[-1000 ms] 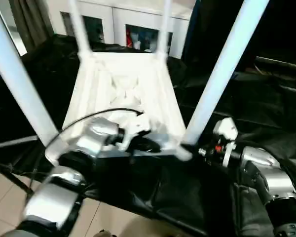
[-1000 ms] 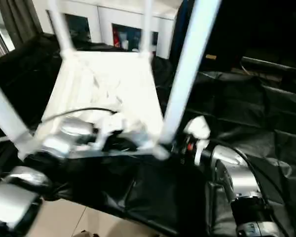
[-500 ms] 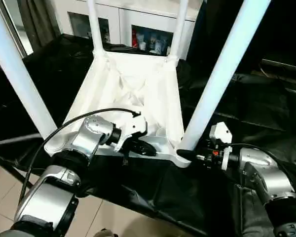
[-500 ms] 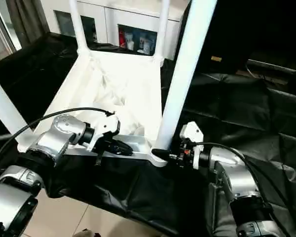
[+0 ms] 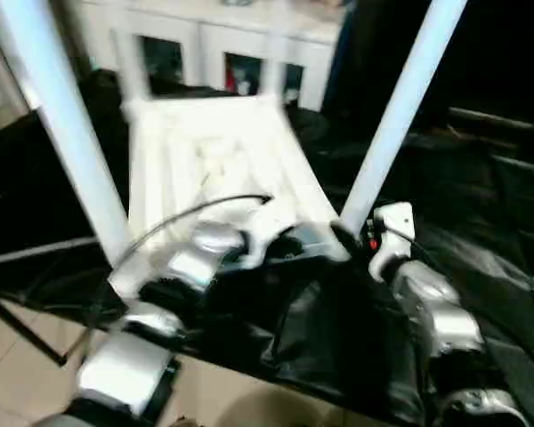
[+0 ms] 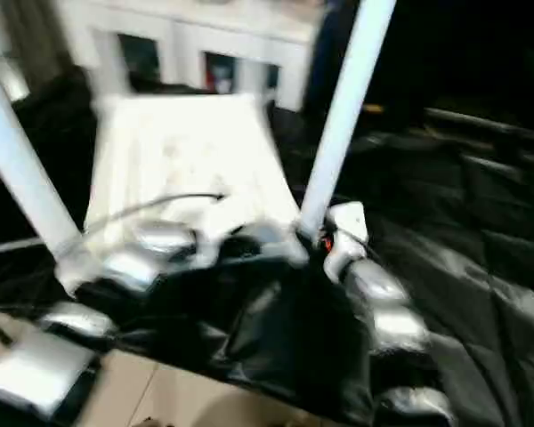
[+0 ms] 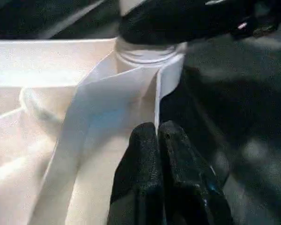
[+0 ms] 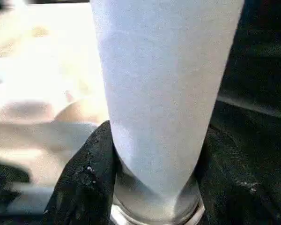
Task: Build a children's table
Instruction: Rotate leg to tighten
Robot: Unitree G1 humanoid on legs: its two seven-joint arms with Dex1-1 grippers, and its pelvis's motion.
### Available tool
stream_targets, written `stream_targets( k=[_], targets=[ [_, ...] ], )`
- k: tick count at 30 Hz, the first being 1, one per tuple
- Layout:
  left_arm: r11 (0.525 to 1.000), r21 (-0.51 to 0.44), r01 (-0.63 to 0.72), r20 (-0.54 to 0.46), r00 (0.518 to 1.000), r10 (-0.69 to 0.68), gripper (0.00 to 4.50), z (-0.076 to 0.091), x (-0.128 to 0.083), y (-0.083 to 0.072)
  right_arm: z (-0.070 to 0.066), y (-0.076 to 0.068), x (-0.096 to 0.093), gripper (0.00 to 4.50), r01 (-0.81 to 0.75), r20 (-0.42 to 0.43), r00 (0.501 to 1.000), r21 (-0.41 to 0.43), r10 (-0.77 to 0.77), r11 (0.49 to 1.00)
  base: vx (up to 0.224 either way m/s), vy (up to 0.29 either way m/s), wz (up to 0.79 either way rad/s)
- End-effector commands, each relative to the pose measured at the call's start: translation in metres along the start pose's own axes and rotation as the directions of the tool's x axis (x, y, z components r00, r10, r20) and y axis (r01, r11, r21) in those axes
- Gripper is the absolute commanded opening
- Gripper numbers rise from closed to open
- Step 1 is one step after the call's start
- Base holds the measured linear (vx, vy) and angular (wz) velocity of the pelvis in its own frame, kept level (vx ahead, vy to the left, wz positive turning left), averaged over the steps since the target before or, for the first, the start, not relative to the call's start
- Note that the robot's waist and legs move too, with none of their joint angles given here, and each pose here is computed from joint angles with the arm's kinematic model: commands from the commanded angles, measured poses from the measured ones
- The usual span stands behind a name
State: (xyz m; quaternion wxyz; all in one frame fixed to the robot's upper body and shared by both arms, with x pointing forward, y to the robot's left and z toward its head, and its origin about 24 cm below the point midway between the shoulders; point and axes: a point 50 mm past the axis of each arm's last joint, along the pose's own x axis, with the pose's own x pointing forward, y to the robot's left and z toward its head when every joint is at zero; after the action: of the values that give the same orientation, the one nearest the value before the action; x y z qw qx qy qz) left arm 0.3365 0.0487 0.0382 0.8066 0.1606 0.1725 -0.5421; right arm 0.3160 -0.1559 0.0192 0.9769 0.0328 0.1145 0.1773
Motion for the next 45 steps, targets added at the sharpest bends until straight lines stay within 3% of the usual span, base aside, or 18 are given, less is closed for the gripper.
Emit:
stream_targets(
  k=[1, 3, 4, 8, 16, 17, 18, 20, 22, 24, 26, 30, 32, 35, 36, 41, 45],
  targets=[
    [0.997, 0.045, 0.065, 0.048, 0.997, -0.067, 0.0, 0.017, 0.016, -0.015, -0.029, 0.031, 0.005, 1.96, -0.099, -0.139, 0.985, 0.015, 0.1, 0.995, 0.0, 0.0, 0.0],
    [0.996, 0.055, 0.074, 0.047, 0.996, -0.076, 0.0, 0.016, 0.016, -0.016, -0.027, 0.032, 0.005, 1.96, -0.123, -0.126, 0.985, -0.017, 0.12, 0.992, 0.0, 0.0, 0.0],
    [0.995, 0.065, 0.081, 0.042, 0.996, -0.084, 0.0, 0.014, 0.014, -0.015, -0.025, 0.03, 0.004, 2.52, -0.144, -0.112, 0.984, -0.041, 0.138, 0.989, 0.0, 0.0, 0.0],
    [0.995, 0.077, 0.065, 0.029, 0.997, -0.067, 0.0, 0.01, 0.01, -0.011, -0.022, 0.026, 0.002, 2.99, -0.145, -0.087, 0.986, -0.059, 0.14, 0.988, 0.0, 0.0, 0.0],
    [0.993, 0.089, 0.08, 0.002, 0.997, -0.08, 0.0, 0.003, -0.001, -0.004, -0.009, 0.006, -0.019, 3.13, -0.348, -0.064, 0.937, -0.099, 0.343, 0.932, 0.0, 0.0, 0.0],
    [0.986, 0.105, 0.127, -0.014, 0.992, -0.126, 0.0, 0.0, -0.007, -0.003, -0.004, -0.011, -0.037, 3.13, -0.454, -0.1, 0.891, -0.136, 0.444, 0.881, 0.0, 0.0, 0.0],
    [0.981, 0.126, 0.149, -0.02, 0.989, -0.148, 0.0, -0.002, -0.011, -0.002, -0.003, -0.027, -0.048, 3.13, -0.483, -0.124, 0.875, -0.142, 0.469, 0.864, 0.0, 0.0, 0.0],
    [0.979, 0.133, 0.154, -0.022, 0.988, -0.153, 0.0, -0.003, -0.013, -0.001, -0.002, -0.031, -0.051, 3.13, -0.488, -0.13, 0.872, -0.142, 0.473, 0.861, 0.0, 0.0, 0.0],
    [0.984, 0.116, 0.134, -0.014, 0.991, -0.133, 0.0, 0.0, -0.018, 0.005, 0.009, -0.056, -0.065, 3.13, -0.472, -0.134, 0.88, -0.15, 0.455, 0.869, 0.0, 0.0, 0.0],
    [0.986, 0.105, 0.128, -0.006, 0.992, -0.128, 0.0, 0.001, -0.019, 0.006, 0.012, -0.061, -0.068, 3.13, -0.468, -0.132, 0.882, -0.149, 0.452, 0.871, 0.0, 0.0, 0.0],
    [0.991, 0.021, 0.134, 0.019, 0.991, -0.135, 0.43, 0.007, -0.018, 0.007, 0.017, -0.07, -0.074, 3.14, -0.449, -0.134, 0.892, -0.158, 0.431, 0.88, 0.0, 0.0, 0.0],
    [0.987, 0.017, 0.161, 0.005, 0.987, -0.161, 0.6, 0.007, -0.018, 0.005, 0.017, -0.071, -0.076, 3.14, -0.453, -0.144, 0.89, -0.16, 0.433, 0.877, 0.0, 0.0, 0.0],
    [0.989, 0.016, 0.149, 0.013, 0.989, -0.15, 0.94, 0.009, -0.016, 0.005, 0.015, -0.07, -0.077, 3.14, -0.465, -0.145, 0.884, -0.155, 0.446, 0.872, 0.0, 0.0, 0.0],
    [0.99, 0.009, 0.139, 0.021, 0.99, -0.139, 1.04, 0.013, -0.011, 0.003, 0.012, -0.063, -0.076, 3.14, -0.484, -0.145, 0.873, -0.147, 0.465, 0.863, 0.0, 0.0, 0.0],
    [0.99, 0.009, 0.139, 0.021, 0.99, -0.139, 1.32, 0.013, -0.011, 0.003, 0.012, -0.063, -0.076, 3.14, -0.484, -0.145, 0.873, -0.147, 0.465, 0.863, 0.0, 0.0, 0.0],
    [0.997, 0.047, 0.062, 0.01, 0.998, -0.063, 1.72, 0.02, -0.007, 0.007, 0.008, -0.056, -0.076, 3.14, -0.506, -0.143, 0.861, -0.133, 0.488, 0.852, 0.0, 0.0, 0.0],
    [0.996, 0.071, 0.056, -0.014, 0.998, -0.055, 1.72, 0.019, -0.006, 0.007, 0.006, -0.054, -0.077, 3.14, -0.513, -0.149, 0.856, -0.131, 0.494, 0.849, 0.0, 0.0, 0.0]
  ],
)
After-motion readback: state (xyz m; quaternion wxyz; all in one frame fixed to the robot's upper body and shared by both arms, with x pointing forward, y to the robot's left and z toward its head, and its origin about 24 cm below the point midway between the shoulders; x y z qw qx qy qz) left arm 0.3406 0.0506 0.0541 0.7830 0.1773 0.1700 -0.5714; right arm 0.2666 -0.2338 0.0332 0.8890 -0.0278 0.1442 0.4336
